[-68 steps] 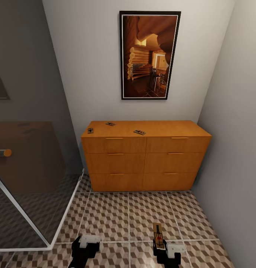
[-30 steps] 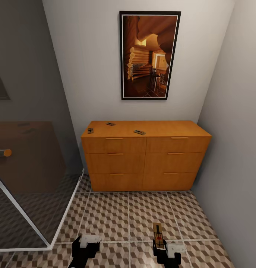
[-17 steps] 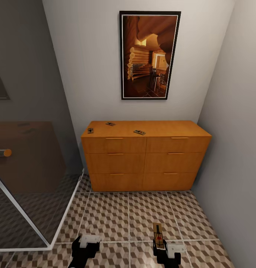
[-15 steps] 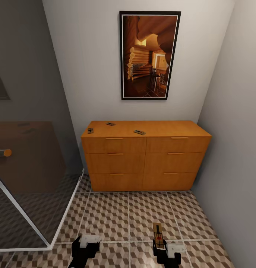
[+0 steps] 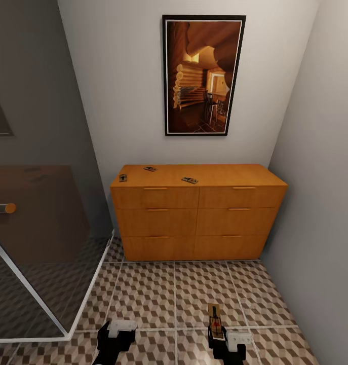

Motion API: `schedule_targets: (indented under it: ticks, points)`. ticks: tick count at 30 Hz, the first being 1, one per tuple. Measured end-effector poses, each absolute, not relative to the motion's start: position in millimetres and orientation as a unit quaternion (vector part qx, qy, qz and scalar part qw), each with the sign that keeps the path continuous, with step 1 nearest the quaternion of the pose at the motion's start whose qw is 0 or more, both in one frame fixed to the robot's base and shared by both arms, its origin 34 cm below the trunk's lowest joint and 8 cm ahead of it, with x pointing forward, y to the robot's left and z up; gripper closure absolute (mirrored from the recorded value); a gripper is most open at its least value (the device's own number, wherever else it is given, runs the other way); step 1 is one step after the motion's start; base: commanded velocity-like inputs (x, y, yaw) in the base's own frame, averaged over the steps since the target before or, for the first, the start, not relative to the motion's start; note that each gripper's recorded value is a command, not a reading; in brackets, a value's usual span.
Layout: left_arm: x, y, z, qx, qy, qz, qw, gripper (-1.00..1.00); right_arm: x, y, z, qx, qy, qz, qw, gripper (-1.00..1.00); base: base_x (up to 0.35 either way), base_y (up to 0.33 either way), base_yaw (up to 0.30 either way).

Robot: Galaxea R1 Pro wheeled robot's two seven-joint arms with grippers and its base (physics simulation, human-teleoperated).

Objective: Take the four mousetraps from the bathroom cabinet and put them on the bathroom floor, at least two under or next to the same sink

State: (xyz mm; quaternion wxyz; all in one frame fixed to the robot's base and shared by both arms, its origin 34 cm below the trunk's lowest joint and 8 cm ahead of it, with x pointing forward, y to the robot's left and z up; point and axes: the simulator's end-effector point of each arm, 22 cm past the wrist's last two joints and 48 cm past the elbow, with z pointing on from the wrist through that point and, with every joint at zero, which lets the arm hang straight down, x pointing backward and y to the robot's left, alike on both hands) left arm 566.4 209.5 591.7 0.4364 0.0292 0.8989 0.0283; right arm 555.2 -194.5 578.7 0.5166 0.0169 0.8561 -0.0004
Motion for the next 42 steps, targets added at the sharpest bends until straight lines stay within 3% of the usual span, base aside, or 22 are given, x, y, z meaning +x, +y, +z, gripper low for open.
schedule_targets:
  ticks: [42]
  points:
    - [566.8, 208.1, 592.0, 0.03, 0.899, 0.027, 0.437, -1.0, 555.4, -194.5, 578.9, 0.017, 0.856, 0.0, 0.517, 1.0, 0.0, 0.0, 0.0]
